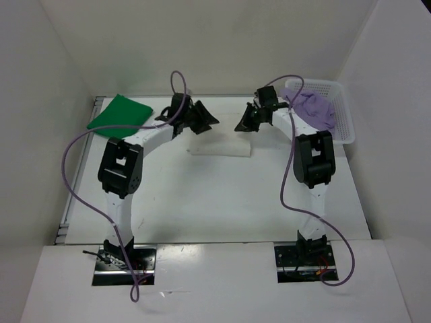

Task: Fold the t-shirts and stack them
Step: Smooth out wrinkles on the folded tshirt

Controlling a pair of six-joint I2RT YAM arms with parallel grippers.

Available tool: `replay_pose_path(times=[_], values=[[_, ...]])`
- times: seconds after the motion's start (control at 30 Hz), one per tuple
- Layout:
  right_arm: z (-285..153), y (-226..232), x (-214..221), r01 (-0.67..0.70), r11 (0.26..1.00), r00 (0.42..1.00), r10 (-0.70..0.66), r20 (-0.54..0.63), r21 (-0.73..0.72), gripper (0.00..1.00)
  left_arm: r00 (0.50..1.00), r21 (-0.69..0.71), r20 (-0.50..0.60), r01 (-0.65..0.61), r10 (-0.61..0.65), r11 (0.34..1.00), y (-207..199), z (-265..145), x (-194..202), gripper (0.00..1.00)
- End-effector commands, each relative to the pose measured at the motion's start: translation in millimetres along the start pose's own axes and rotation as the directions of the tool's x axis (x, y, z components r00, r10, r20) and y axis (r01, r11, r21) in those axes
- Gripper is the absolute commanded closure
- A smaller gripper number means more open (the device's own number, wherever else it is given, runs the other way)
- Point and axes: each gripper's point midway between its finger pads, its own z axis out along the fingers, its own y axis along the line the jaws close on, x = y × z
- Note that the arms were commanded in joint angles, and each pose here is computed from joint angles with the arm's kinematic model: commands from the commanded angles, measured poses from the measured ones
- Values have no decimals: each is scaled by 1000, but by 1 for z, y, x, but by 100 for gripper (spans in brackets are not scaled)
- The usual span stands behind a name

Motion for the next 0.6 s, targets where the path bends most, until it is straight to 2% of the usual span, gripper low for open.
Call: replay_pose_path(times=[0.0, 0.03, 0.2, 0.3, 0.4, 0.47, 0.57], values=[[1, 29, 31, 44, 992, 998, -48, -35, -122, 100, 994, 70, -111, 7, 1, 998, -3, 3, 53, 44], [8, 16, 48, 12, 994, 997, -20, -73, -106, 100, 992, 69, -123, 10, -1, 998, 3, 4, 58, 44], [24, -21, 78, -31, 999, 993, 26, -119, -34, 100, 987, -71, -160, 16, -27, 997, 72, 20, 85, 45], [28, -33, 84, -33, 999, 993, 33, -111, -2, 100, 981, -131, -174, 69, -91, 989, 115, 20, 92, 48], [25, -51, 103, -48, 998, 989, 54, -134, 48, 100, 976, -182, -177, 96, -129, 979, 139, 5, 98, 48], [18, -49, 104, -42, 998, 992, 47, -121, 37, 100, 978, -169, -169, 93, -122, 981, 133, -9, 99, 48], [11, -60, 120, -41, 997, 989, 49, -137, 60, 100, 973, -198, -186, 100, -138, 975, 146, -31, 118, 48]])
